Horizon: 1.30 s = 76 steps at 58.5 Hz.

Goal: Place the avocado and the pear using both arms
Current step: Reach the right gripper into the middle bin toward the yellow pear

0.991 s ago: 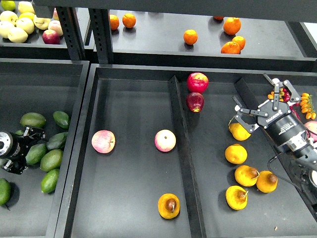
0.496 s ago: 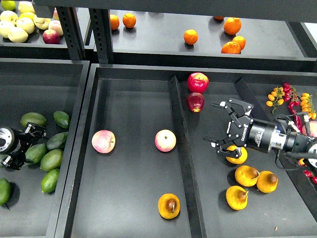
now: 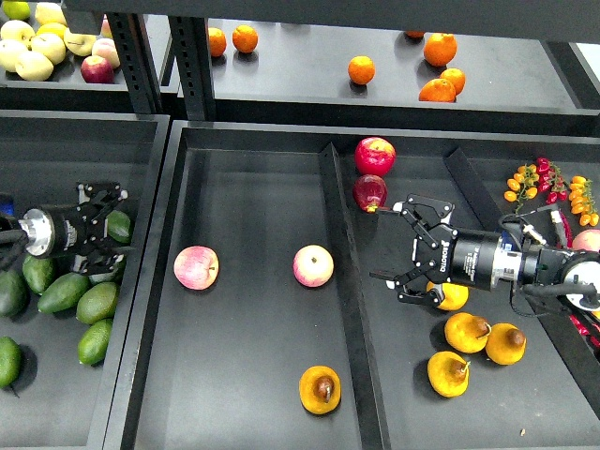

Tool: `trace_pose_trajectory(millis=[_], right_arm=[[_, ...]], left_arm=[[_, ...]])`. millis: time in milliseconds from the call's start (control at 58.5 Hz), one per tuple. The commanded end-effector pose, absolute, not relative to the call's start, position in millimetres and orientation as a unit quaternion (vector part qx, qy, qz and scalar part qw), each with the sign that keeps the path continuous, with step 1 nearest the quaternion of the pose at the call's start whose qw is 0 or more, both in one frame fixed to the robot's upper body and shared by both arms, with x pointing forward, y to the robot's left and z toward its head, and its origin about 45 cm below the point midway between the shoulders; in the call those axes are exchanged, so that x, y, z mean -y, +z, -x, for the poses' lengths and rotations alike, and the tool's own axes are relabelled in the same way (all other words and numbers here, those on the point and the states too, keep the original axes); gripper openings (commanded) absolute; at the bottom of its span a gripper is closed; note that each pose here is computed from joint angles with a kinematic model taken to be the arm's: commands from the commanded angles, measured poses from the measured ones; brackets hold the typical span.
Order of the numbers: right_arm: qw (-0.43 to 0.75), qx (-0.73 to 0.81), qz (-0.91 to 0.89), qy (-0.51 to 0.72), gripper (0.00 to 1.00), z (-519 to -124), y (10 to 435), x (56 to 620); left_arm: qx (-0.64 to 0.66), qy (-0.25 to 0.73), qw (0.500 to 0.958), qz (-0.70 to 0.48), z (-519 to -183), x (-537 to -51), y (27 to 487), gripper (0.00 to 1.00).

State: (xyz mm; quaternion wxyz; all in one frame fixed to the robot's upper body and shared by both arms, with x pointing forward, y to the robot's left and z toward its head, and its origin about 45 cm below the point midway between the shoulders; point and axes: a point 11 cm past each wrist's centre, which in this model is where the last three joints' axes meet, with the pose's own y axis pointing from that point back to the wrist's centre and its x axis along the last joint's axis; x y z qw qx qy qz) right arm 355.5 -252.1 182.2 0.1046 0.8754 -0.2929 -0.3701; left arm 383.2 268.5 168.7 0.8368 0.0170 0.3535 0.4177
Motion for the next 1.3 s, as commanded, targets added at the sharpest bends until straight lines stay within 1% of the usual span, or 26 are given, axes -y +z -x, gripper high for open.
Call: trace_pose_trajectory(millis=[0, 103, 120, 171, 274, 427, 564, 735, 923, 1111, 1282], right_arm=[[0.103, 0.295, -0.875, -0.369, 0.99, -356, 183, 254], [0.104, 0.295, -0.875, -0.370, 0.99, -356, 183, 253], [0.106, 0.294, -0.875, -0.370, 0.99, -356, 183, 253], [0.106, 0.293, -0.875, -0.369, 0.99, -356, 183, 253], [0.108, 0.292, -0.876, -0.369, 0.99, -356, 183, 252], [0.112, 0.290, -0.876, -0.369, 1.00, -355, 182, 251], [0.114, 0.287, -0.877, -0.368, 1.00, -355, 182, 250], [0.146, 0.269, -0.877, -0.369, 0.99, -351, 179, 243], [0.204, 0.246, -0.878, -0.357, 0.99, -348, 172, 234], [0.270, 0.210, -0.871, -0.353, 0.99, -332, 153, 222], [0.309, 0.165, -0.873, -0.338, 0.99, -319, 135, 192]], left_arm=[[-0.367, 0.412, 0.831, 0.060, -376, -254, 175, 0.99], [-0.380, 0.415, 0.818, 0.123, -374, -248, 180, 0.99], [-0.388, 0.418, 0.805, 0.160, -372, -247, 181, 0.99], [-0.393, 0.422, 0.794, 0.190, -370, -247, 182, 0.99], [-0.394, 0.442, 0.779, 0.205, -362, -265, 177, 0.99], [-0.421, 0.437, 0.758, 0.239, -342, -272, 167, 0.99], [-0.437, 0.446, 0.729, 0.281, -324, -284, 158, 1.00], [-0.458, 0.461, 0.703, 0.288, -301, -292, 138, 1.00], [-0.478, 0.461, 0.669, 0.334, -294, -304, 133, 1.00], [-0.484, 0.462, 0.652, 0.357, -290, -310, 131, 1.00], [-0.484, 0.465, 0.639, 0.376, -290, -314, 130, 1.00]])
